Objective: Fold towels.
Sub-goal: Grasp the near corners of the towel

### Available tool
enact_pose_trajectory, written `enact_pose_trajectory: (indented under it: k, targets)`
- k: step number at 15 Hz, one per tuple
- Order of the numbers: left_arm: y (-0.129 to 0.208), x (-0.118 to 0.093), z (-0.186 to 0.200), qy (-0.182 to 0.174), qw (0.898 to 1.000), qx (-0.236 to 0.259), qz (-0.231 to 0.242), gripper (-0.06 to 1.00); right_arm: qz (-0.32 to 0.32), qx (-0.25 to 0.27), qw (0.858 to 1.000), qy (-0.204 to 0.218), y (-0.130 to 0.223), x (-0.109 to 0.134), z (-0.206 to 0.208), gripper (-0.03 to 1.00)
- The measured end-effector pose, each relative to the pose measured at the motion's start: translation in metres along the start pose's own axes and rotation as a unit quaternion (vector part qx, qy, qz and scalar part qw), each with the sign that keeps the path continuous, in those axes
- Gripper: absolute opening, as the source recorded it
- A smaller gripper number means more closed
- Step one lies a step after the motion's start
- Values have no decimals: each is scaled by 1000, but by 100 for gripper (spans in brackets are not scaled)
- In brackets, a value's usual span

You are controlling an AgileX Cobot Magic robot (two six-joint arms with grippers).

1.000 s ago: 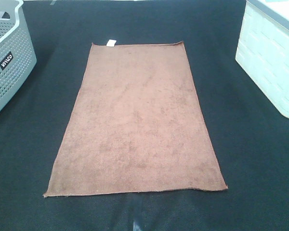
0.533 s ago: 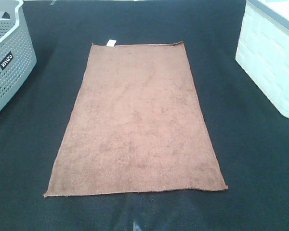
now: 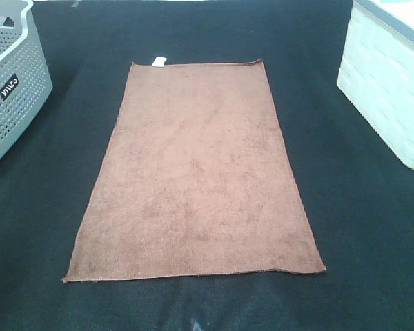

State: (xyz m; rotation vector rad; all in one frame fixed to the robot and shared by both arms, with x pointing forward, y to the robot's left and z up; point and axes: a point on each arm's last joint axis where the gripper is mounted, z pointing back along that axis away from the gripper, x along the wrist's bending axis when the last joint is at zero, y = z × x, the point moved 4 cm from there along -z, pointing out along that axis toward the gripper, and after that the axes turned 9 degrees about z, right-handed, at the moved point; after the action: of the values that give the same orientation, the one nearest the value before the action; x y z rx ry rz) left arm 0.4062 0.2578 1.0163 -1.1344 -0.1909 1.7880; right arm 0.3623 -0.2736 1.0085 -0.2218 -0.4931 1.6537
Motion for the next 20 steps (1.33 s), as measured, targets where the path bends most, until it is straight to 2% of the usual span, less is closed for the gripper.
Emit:
enact_pose_trajectory:
  k: [2,4,7,8,13,16,20]
  targets:
    - [4,9,-36,-9,997,69,18,64,-21,41,998,-31,-13,2,-24,76]
    - [14,22,-72,-9,990,135,32,64,-25,85,994,-70,-25,4,-55,76]
    - [30,36,-107,-5,979,195,60,64,-43,125,983,-128,-35,10,-92,76]
    - [30,36,-107,-5,979,195,60,64,-43,125,983,-128,-35,10,-92,76]
    - [58,67,-144,-29,961,260,85,65,-56,110,975,-184,-50,13,-145,76]
    - [67,71,-166,-33,954,288,80,69,-45,103,970,-216,-52,15,-170,76]
    - [65,75,-179,-47,954,287,71,70,-43,101,966,-234,-51,15,-189,76]
